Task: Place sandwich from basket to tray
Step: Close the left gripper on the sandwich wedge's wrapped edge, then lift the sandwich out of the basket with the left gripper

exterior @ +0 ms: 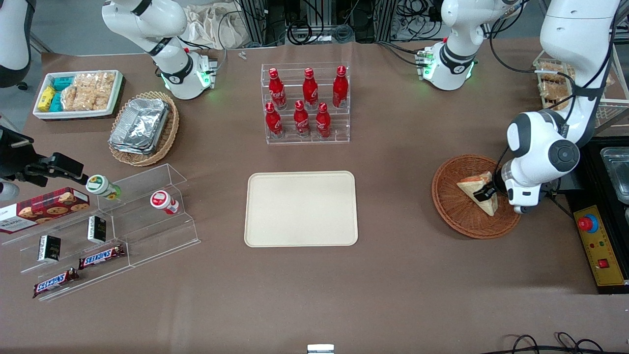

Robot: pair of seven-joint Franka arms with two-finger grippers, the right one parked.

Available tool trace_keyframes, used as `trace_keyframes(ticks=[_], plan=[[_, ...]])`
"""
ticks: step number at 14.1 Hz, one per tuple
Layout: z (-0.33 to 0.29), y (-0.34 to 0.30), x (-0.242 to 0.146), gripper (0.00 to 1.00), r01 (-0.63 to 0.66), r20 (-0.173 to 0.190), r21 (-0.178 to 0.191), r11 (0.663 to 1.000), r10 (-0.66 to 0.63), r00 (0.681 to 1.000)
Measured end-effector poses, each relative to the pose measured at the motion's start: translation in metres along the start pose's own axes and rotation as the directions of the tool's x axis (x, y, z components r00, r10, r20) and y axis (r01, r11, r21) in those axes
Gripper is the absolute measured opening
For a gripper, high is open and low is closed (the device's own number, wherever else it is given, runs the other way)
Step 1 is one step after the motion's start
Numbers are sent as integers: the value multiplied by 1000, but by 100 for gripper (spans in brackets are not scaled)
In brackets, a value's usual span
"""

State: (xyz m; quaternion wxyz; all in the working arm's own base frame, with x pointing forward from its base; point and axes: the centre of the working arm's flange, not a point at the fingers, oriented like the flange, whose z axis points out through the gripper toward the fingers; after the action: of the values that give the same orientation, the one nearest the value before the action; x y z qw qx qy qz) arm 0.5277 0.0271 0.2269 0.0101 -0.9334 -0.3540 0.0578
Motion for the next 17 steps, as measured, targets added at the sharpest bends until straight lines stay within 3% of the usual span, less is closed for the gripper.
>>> trace_keyframes(ticks=[2,4,6,8,11,12,14,17], plan=[[-2,4,-2,54,-5,-6,-5,1000,5,1000],[-8,10,-2,42,19,-16,-14,1000,-19,1000],[-27,20,-1,37,30,-21,-16,999,-30,999],[-64,31,2,35,22,9,21,1000,-22,1000],[-160,60,-3,20,-21,41,62,998,18,999],[-197,73,-11,20,-45,46,66,997,42,998],[-265,93,-29,20,-86,35,55,995,84,996],[-327,122,-64,20,-172,-4,8,985,172,985]])
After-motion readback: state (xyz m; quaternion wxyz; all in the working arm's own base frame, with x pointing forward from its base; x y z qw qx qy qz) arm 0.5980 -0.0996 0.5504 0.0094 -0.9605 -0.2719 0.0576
